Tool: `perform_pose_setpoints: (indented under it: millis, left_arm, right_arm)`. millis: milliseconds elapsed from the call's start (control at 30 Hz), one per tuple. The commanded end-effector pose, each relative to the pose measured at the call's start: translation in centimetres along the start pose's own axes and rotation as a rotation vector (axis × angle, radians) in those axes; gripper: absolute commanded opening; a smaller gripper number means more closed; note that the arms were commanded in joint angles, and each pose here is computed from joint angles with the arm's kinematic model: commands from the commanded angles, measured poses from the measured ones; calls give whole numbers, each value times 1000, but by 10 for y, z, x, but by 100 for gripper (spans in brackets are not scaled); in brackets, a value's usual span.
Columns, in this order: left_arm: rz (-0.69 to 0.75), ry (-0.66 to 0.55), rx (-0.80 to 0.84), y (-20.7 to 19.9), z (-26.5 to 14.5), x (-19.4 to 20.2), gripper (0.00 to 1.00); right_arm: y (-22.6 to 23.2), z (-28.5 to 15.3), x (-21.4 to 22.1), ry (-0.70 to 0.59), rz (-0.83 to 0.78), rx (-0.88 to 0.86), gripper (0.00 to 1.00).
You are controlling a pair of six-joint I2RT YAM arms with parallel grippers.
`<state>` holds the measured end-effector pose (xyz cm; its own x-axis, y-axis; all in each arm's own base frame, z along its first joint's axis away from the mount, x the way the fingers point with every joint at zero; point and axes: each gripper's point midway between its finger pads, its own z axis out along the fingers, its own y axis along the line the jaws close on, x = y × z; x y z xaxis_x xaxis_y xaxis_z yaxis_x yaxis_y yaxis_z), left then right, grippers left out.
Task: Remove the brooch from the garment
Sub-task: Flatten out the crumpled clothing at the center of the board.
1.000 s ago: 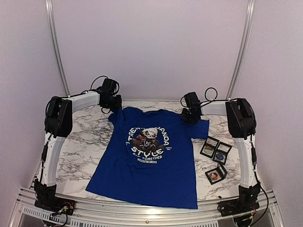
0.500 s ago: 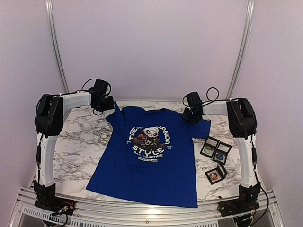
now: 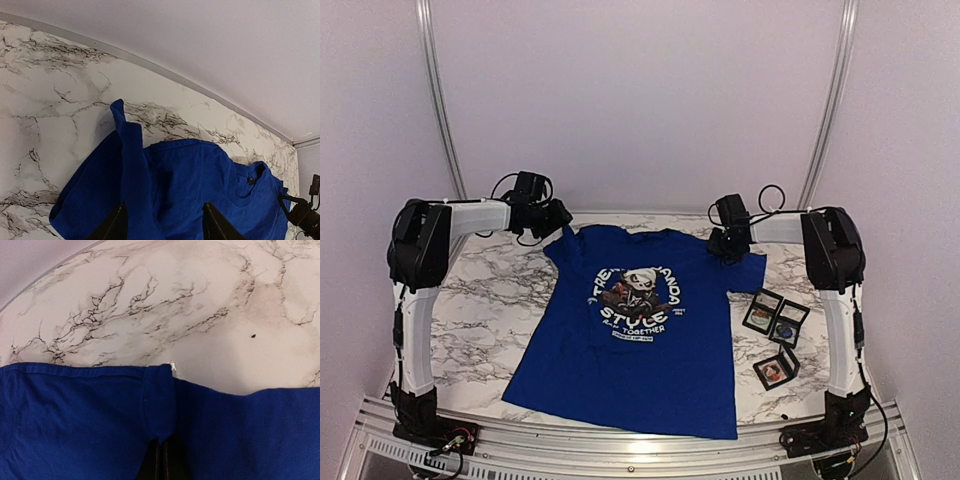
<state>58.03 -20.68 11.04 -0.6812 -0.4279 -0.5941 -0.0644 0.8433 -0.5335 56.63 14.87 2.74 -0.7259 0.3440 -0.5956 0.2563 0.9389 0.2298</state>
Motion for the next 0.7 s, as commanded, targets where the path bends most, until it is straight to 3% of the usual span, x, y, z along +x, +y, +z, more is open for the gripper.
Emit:
perform_pose_setpoints:
  millis: [0, 367, 667]
  left_arm:
    - [-143, 10, 20, 18, 23, 20, 53]
    - [-251, -14, -93, 60, 41, 42, 54]
    - [-321, -73, -201, 105, 17, 50, 57]
  right_arm:
    - [0, -15, -14, -22, 3, -14, 0]
    - [-2, -16, -14, -22, 3, -7, 0]
    - [-2, -15, -13, -20, 4, -18, 0]
